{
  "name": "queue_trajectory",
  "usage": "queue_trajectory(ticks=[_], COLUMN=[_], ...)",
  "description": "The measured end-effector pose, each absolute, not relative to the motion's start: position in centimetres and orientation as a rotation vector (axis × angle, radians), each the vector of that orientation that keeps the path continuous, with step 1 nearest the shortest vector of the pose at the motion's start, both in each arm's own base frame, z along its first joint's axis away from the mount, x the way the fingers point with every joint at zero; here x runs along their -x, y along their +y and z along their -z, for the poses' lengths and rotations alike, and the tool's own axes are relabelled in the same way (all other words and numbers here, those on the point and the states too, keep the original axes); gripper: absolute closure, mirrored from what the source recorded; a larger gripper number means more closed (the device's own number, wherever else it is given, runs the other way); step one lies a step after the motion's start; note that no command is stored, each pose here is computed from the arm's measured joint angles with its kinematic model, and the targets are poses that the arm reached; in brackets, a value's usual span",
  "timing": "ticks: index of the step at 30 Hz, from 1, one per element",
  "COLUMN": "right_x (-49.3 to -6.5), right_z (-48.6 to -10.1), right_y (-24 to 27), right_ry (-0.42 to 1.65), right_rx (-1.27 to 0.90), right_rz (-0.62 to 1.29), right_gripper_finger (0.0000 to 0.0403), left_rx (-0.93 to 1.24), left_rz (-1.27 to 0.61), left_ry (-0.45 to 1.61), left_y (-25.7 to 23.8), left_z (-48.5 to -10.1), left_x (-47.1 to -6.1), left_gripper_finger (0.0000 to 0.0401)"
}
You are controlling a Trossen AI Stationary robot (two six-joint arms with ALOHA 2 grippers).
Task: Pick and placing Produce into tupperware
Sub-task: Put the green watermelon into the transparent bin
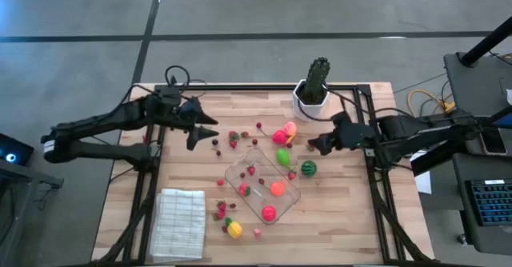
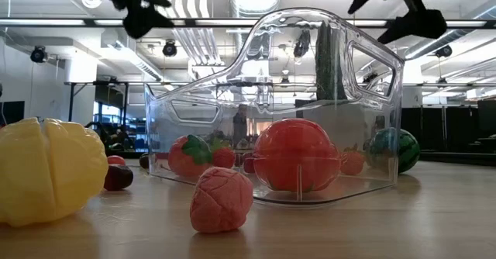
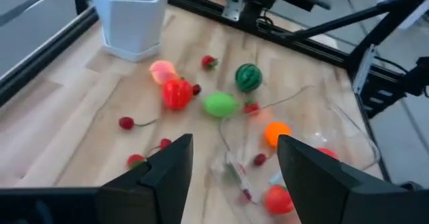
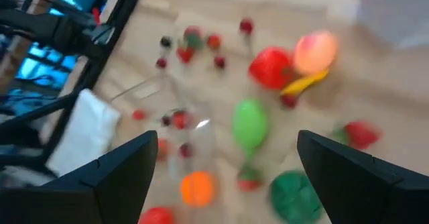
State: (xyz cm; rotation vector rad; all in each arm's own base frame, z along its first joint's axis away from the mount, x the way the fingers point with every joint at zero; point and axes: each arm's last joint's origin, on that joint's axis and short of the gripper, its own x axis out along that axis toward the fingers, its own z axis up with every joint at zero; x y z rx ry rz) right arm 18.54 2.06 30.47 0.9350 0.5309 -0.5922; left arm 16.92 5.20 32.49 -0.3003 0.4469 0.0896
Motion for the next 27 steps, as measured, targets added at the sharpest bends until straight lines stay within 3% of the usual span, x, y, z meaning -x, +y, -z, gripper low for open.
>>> queue_trajectory(ticks=[6, 8, 14, 19, 22, 27], right_x=[-23.0, -23.8, -24.5, -25.9, -26.2, -26.4], right_z=[-31.3, -31.1, -31.0, -33.4, -34.0, -31.7], right_y=[4.7, 4.9, 5.2, 6.9, 7.3, 7.2], right_ry=[0.425, 0.407, 0.358, 0.115, 0.04, 0.185], right_rx=[-0.877, -0.851, -1.069, -0.929, -0.876, -0.756], right_rz=[0.231, 0.211, 0.233, -0.001, -0.049, 0.042], right_gripper_finger=[0.0053, 0.0053, 0.0053, 0.0053, 0.0053, 0.0053], left_rx=[0.318, 0.299, 0.253, 0.245, 0.254, 0.274], left_rz=[-0.003, -0.025, -0.064, -0.083, -0.091, -0.095], left_ry=[0.422, 0.404, 0.299, 0.266, 0.277, 0.313], left_y=[7.1, 7.8, 9.3, 9.9, 9.9, 9.7], left_z=[-31.6, -31.6, -32.1, -32.4, -32.3, -32.2], left_x=[-17.5, -17.9, -18.9, -19.1, -18.9, -18.3], left_gripper_finger=[0.0199, 0.0199, 0.0199, 0.0199, 0.0199, 0.0199])
